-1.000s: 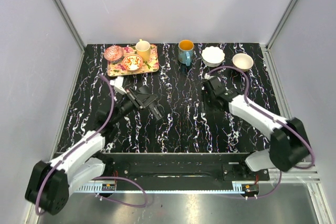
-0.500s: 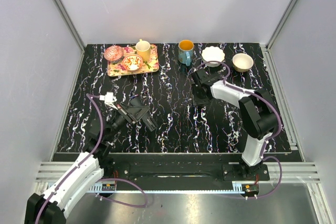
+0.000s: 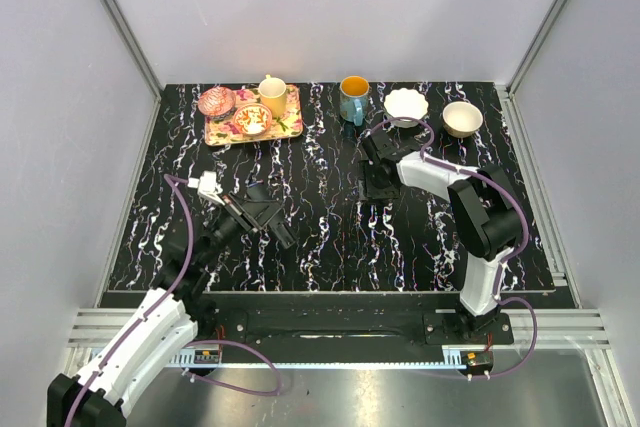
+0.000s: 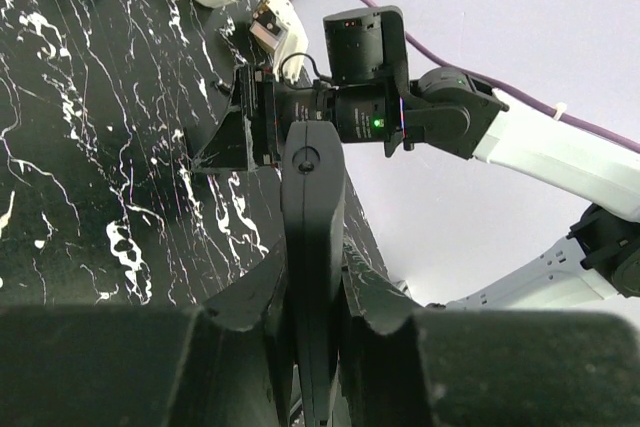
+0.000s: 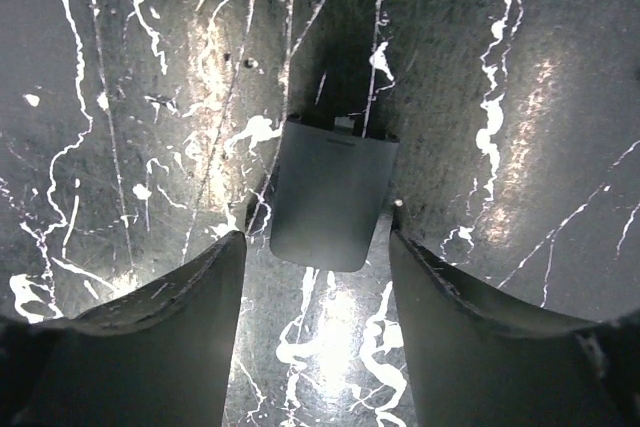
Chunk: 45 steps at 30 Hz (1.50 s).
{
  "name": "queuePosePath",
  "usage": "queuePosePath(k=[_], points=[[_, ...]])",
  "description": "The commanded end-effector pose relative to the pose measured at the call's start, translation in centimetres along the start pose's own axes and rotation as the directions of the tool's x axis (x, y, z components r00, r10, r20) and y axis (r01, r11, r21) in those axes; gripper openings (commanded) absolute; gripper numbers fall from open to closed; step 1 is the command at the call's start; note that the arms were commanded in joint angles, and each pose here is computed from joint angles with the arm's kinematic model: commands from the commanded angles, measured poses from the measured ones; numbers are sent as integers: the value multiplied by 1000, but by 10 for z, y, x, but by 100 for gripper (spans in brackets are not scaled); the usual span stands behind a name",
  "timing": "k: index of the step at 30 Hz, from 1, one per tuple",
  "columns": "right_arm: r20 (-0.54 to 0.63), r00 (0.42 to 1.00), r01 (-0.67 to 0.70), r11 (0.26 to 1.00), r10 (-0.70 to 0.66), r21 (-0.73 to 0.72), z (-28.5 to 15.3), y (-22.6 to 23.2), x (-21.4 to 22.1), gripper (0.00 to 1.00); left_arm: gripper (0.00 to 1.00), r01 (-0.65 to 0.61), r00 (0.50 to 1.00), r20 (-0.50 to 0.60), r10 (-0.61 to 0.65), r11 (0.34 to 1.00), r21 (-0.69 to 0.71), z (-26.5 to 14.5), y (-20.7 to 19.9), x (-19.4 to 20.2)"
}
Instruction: Load the batteries into the remote control
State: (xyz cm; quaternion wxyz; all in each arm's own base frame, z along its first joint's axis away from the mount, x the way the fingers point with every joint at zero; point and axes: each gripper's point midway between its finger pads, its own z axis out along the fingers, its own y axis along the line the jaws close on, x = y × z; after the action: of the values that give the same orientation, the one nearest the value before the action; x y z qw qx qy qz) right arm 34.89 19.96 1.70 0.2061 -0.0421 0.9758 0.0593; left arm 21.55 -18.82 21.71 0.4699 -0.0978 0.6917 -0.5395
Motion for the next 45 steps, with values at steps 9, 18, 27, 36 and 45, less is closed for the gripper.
queuePosePath(k=[9, 18, 27, 36, 45], points=[[157, 986, -46, 994, 62, -101, -67, 17, -33, 75, 1, -89, 994, 70, 87, 996, 15, 4, -29, -32], [348, 937, 99, 973, -22, -207, -93, 83, -75, 69, 0, -57, 993, 101, 55, 998, 9, 0, -29, -38], [372, 927, 202, 894, -43, -400, -52, 182, -109, 70, 0, -81, 993, 92, 77, 996, 37, -14, -42, -36], [379, 913, 290, 895, -152, -340, 0, 235, -122, 72, 0, -126, 988, 91, 124, 992, 9, -19, -46, -41], [372, 893, 358, 901, -253, -245, 22, 244, -111, 77, 0, -125, 989, 85, 123, 992, 21, -25, -50, -38]])
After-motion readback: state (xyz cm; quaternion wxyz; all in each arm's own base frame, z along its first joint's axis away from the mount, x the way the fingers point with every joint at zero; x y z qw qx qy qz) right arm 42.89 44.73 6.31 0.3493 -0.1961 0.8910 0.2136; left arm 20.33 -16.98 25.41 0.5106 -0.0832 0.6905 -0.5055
